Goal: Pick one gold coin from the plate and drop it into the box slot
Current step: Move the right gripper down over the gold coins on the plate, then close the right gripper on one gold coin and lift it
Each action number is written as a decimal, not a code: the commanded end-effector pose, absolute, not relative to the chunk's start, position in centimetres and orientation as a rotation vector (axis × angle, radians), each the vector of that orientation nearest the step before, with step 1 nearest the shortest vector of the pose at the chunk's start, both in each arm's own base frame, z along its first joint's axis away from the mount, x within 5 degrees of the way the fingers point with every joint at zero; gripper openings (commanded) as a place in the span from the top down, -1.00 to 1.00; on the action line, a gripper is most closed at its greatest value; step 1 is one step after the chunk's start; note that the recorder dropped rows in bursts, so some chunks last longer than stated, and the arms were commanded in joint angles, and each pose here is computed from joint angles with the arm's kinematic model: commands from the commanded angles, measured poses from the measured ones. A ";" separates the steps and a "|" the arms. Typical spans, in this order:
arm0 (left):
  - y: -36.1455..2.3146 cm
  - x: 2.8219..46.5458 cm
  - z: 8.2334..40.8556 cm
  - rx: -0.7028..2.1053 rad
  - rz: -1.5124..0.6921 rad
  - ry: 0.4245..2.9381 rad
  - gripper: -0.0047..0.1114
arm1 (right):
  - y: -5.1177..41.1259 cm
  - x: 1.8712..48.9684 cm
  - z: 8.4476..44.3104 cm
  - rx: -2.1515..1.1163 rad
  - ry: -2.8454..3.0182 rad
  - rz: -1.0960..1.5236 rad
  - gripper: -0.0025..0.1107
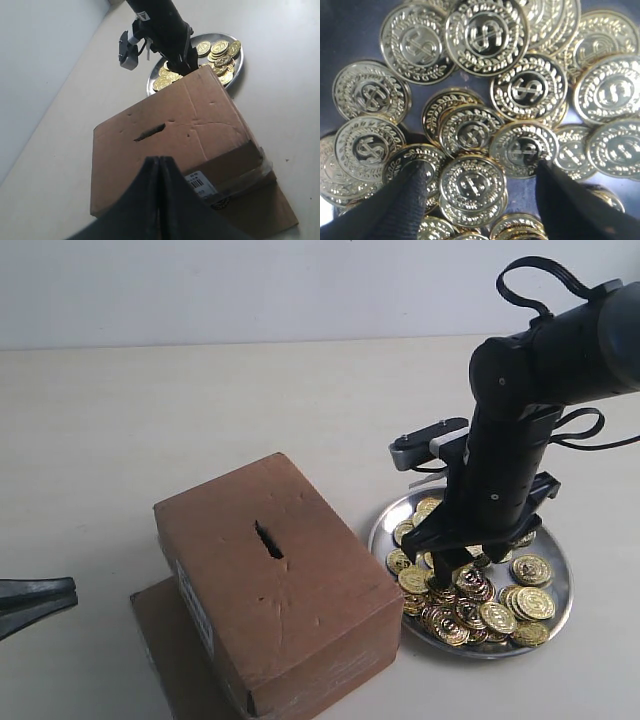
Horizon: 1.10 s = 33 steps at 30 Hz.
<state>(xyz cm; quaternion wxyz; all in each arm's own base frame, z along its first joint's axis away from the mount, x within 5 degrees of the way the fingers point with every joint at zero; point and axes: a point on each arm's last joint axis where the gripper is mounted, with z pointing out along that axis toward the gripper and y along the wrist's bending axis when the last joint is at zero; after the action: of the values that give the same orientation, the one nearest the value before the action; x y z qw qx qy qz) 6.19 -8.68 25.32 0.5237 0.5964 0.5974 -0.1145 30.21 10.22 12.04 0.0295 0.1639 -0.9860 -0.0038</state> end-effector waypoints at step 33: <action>-8.7 6.1 25.5 1.413 -0.289 1.424 0.92 | 10.4 30.2 10.0 0.480 -2.978 0.000 0.02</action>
<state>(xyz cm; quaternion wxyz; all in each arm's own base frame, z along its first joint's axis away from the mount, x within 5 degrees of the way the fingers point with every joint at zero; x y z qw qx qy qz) 6.21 -8.68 25.33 0.5247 0.5958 0.5973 -0.1142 30.44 10.32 11.29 0.0465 0.1580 -0.9863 -0.0023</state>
